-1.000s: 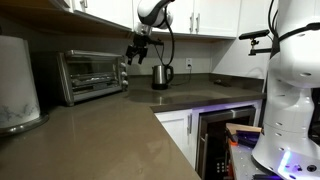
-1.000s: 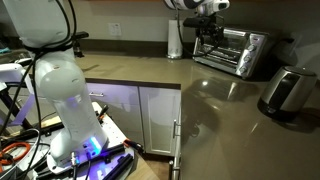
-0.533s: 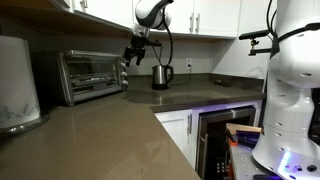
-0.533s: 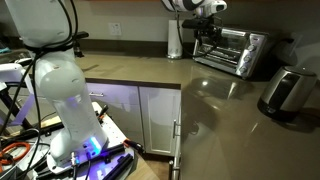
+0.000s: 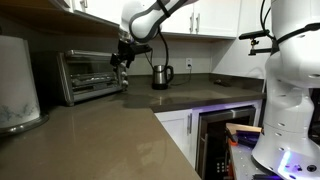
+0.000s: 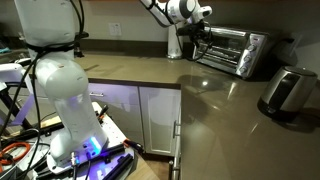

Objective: Open the oven door

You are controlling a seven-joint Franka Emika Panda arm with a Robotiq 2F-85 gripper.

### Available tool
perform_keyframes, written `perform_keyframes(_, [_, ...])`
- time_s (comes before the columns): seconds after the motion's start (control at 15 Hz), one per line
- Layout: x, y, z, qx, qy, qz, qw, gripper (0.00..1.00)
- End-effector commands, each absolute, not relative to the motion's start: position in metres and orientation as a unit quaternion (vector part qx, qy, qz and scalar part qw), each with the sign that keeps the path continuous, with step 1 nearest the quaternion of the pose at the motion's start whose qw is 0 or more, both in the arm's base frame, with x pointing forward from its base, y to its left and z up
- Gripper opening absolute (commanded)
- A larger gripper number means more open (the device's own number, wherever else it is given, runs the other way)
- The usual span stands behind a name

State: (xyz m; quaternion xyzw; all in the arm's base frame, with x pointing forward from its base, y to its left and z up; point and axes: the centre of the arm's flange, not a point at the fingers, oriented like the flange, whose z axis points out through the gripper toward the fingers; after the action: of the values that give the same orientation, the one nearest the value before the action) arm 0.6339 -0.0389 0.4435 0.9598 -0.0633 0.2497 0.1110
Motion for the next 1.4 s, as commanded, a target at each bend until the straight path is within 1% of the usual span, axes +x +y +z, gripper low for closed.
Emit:
perform_keyframes(0.0, [0.627, -0.02, 0.437, 0.933, -0.127, 0.3, 0.154, 1.0])
perform_keyframes(0.27, [0.636, -0.024, 0.441, 0.894, -0.148, 0.379, 0.187, 1.0])
perform_keyframes(0.33, [0.641, -0.026, 0.443, 0.885, -0.141, 0.4, 0.194, 0.84])
perform_keyframes(0.4, [0.646, -0.028, 0.446, 0.877, -0.132, 0.417, 0.199, 0.79])
perform_keyframes(0.47, [0.651, -0.029, 0.448, 0.869, -0.121, 0.433, 0.204, 0.7])
perform_keyframes(0.53, [0.655, -0.03, 0.449, 0.862, -0.115, 0.447, 0.208, 0.7])
perform_keyframes(0.6, [0.658, -0.03, 0.451, 0.857, -0.109, 0.456, 0.214, 0.6])
perform_keyframes(0.67, [0.66, -0.03, 0.453, 0.852, -0.104, 0.465, 0.218, 0.61])
perform_keyframes(0.73, [0.66, -0.03, 0.456, 0.847, -0.101, 0.472, 0.222, 0.39])
perform_keyframes(0.8, [0.66, -0.03, 0.458, 0.843, -0.101, 0.478, 0.224, 0.37])
perform_keyframes(0.87, [0.659, -0.03, 0.463, 0.843, -0.102, 0.479, 0.22, 0.38])
perform_keyframes(0.93, [0.658, -0.029, 0.465, 0.843, -0.1, 0.48, 0.221, 0.35])
perform_keyframes(1.0, [0.656, -0.029, 0.468, 0.843, -0.098, 0.482, 0.219, 0.36])
perform_keyframes(1.2, [0.657, -0.028, 0.469, 0.84, -0.095, 0.488, 0.218, 0.25])
perform_keyframes(1.27, [0.658, -0.028, 0.469, 0.839, -0.093, 0.49, 0.218, 0.19])
perform_keyframes(1.33, [0.659, -0.029, 0.469, 0.836, -0.092, 0.495, 0.218, 0.18])
